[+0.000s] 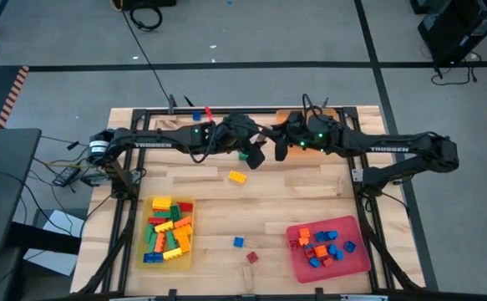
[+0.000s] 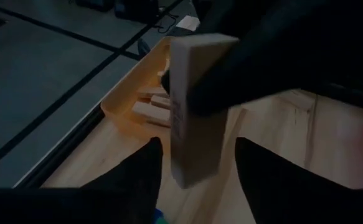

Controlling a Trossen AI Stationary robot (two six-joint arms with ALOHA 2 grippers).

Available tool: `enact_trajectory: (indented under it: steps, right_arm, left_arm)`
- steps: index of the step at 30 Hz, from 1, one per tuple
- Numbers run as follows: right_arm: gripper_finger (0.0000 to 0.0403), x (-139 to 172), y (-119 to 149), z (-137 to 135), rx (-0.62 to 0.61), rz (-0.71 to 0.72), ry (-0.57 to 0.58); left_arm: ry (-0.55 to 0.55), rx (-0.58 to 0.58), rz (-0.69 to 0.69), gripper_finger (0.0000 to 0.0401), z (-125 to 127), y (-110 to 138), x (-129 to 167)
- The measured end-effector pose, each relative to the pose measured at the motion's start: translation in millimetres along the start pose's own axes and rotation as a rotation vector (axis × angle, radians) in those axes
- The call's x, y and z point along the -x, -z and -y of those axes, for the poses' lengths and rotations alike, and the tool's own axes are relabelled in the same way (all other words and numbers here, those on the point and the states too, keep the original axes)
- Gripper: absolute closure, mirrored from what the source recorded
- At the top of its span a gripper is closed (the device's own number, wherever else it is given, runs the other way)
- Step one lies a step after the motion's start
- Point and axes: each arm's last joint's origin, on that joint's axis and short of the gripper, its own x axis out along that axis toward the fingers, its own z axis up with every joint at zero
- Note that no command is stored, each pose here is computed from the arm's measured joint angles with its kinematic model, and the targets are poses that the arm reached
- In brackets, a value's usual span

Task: Sort blocks by size
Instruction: Put the brown block into the orange bin

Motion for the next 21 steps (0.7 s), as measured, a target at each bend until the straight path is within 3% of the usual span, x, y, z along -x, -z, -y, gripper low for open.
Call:
enact_trajectory:
  steps: [6,12,21]
  right_arm:
    - [0.0324,9.7,-2.6,14.1,0.0,-0.037,0.116]
    - [0.0324,15.1,-0.8,34.3,-0.077,-0.102,0.239]
    - [0.0324,25.3,9.4,81.4,-0.167,-0.278,0.501]
  left_arm:
    - [-0.005,-0.015,-0.008,0.0183,-0.4,0.9,-0.1]
    - [-0.006,-0.048,0.003,0.0183,-0.8,-0.3,-0.3]
    - [-0.008,-0.053,-0.014,0.0183,-0.3,1.7,-0.1]
